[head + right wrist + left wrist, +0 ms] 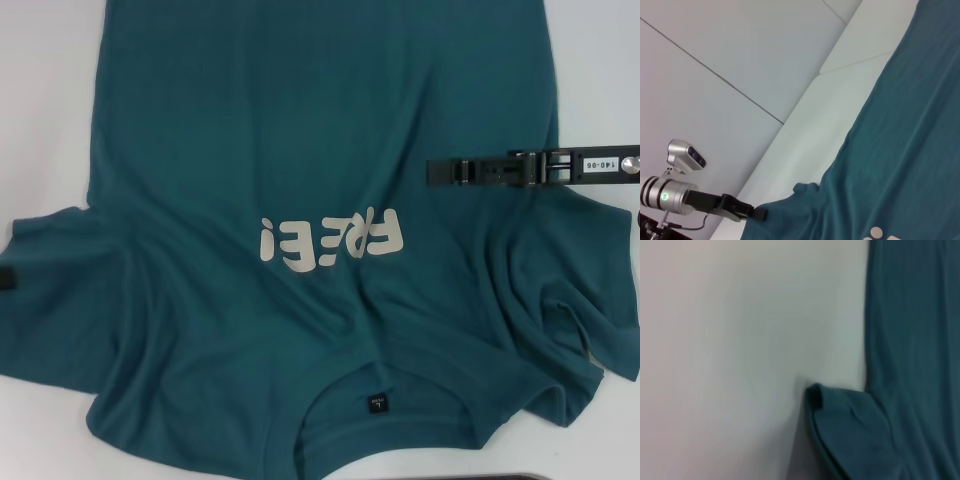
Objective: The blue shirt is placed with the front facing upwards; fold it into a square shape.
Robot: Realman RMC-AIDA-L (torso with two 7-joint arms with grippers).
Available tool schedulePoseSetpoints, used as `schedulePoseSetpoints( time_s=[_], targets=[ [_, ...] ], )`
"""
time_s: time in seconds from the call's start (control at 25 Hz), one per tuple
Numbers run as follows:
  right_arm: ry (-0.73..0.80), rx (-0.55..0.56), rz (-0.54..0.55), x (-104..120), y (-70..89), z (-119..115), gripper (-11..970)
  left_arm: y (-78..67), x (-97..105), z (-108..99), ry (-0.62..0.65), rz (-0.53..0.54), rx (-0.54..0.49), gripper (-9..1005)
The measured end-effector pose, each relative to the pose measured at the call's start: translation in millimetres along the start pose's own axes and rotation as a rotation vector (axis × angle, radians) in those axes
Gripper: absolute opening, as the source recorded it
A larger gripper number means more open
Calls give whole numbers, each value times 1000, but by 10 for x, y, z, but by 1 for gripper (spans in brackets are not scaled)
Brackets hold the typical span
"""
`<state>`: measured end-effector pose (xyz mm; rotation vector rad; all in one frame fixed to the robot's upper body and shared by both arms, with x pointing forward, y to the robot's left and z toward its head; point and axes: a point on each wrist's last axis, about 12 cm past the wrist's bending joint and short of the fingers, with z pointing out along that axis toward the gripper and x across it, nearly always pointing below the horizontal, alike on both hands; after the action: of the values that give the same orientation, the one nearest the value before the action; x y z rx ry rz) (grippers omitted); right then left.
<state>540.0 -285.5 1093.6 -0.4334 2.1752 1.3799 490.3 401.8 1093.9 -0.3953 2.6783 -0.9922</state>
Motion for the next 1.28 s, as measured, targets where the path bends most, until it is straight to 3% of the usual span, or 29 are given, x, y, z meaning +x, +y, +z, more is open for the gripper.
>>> schedulePoseSetpoints(
  time_s=[0.32, 0.56, 0.8, 1.0, 1.28],
  targets=[
    [2, -2, -4, -23, 6, 3, 941, -19, -93, -136, 19, 1, -129, 20],
    [1, 0, -4, -25, 4, 3, 941, -104, -166, -178, 46, 20, -159, 20],
    [6, 5, -4, -23, -1, 8, 941, -301, -172, -131, 120, 46, -73, 19],
    [9, 5, -4, -20, -1, 12, 941, -550, -187, -61, 176, 79, 59, 20],
    [9, 5, -6, -24, -1, 16, 941, -836, -239, 165, 231, 103, 141, 22]
  ],
)
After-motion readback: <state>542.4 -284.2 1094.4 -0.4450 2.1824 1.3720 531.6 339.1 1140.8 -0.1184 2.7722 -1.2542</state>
